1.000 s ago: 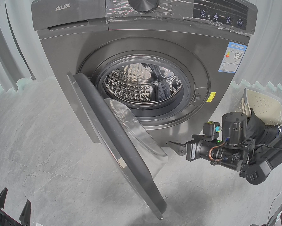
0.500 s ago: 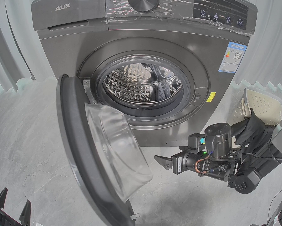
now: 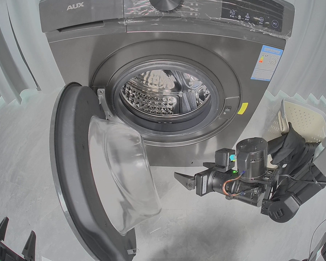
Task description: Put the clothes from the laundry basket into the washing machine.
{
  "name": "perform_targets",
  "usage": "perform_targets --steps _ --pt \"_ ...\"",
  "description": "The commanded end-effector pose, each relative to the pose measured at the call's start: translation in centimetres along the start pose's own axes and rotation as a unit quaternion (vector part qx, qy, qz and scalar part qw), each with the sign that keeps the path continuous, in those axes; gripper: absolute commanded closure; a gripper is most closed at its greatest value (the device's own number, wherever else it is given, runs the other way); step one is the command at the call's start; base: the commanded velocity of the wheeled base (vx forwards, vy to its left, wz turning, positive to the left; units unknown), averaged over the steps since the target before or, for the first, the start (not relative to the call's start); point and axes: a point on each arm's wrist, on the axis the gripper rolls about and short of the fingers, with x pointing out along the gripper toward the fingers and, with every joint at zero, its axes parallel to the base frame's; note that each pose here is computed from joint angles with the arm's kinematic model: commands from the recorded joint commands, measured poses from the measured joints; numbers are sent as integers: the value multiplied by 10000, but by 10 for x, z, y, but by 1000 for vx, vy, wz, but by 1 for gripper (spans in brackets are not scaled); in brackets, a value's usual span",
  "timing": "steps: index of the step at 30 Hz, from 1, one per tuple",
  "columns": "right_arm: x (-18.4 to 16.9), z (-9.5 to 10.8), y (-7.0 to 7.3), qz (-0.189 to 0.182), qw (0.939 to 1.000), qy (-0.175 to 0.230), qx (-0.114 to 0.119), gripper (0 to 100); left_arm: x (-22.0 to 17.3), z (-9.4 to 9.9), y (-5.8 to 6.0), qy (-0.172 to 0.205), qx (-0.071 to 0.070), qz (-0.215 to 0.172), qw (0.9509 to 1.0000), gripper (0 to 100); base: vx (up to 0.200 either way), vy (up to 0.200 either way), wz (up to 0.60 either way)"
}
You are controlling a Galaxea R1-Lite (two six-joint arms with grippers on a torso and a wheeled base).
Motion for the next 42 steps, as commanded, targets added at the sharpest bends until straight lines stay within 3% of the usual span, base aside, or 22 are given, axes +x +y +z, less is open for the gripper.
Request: perform_targets --steps 1,13,23,30,37,42 --pt "13 -2 4 57 10000 -20 -9 0 1 -4 0 65 -1 3 10000 0 0 0 0" --pt "25 -20 44 578 9982 106 -95 0 1 -4 0 65 -1 3 10000 0 0 0 0" --pt "25 -14 41 542 9985 -11 -51 0 1 -4 0 65 -1 3 10000 0 0 0 0" --pt "42 -15 44 575 9983 -50 -58 0 1 -4 0 57 -1 10 10000 0 -171 0 0" --pt "65 -27 60 751 9970 -143 -87 0 1 -4 0 57 -1 10 10000 0 0 0 0" --pt "69 -22 66 816 9960 -374 -3 0 1 -4 0 57 -1 10 10000 0 0 0 0"
